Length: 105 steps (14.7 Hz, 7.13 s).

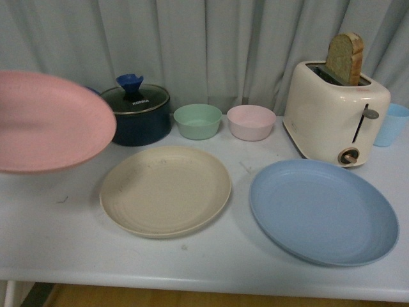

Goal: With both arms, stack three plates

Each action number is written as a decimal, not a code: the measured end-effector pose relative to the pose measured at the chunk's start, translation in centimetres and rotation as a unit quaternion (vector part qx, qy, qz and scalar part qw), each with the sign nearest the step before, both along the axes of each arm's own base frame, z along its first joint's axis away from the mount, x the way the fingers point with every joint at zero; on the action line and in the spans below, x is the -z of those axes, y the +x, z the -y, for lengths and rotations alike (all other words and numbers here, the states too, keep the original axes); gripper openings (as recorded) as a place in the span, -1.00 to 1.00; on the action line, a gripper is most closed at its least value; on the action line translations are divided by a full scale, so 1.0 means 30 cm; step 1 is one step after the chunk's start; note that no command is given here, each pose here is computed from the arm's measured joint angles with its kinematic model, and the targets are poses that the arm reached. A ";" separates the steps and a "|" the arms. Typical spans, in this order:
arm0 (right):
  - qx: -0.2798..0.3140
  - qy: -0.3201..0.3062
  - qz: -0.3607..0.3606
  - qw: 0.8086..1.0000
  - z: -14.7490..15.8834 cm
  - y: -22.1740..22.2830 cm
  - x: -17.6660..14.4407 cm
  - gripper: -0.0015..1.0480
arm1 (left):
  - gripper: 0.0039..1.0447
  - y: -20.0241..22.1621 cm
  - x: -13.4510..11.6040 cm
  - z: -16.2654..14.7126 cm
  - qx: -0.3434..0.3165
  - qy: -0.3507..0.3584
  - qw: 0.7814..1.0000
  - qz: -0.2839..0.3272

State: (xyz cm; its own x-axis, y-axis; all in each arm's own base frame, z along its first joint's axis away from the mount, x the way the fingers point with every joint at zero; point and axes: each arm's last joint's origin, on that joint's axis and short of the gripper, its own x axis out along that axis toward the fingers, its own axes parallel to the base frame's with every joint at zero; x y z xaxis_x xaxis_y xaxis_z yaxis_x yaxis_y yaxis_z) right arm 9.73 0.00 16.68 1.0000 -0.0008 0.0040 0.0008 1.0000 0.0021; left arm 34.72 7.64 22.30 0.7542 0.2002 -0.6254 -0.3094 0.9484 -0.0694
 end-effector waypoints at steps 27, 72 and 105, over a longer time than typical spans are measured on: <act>0.000 0.000 0.000 1.000 0.000 0.000 0.000 0.87 | 0.37 0.137 0.082 0.525 0.091 -0.055 0.994 0.027; 0.000 0.000 0.000 1.000 0.000 0.000 0.000 0.87 | -0.60 -0.832 0.189 0.255 0.135 0.078 0.933 0.324; 0.063 0.069 -0.415 0.905 0.066 0.814 0.341 -0.92 | 0.88 -0.832 0.188 0.255 0.135 0.078 0.933 0.324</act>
State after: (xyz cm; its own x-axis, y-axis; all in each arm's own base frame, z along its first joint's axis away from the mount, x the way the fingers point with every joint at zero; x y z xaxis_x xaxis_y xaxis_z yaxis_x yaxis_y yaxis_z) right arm 34.14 -1.97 6.46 0.6512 -0.0576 -0.7567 0.1734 0.9820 0.0745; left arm 9.75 -0.02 16.65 1.0000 -0.0015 0.0002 0.0015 0.9999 -0.0139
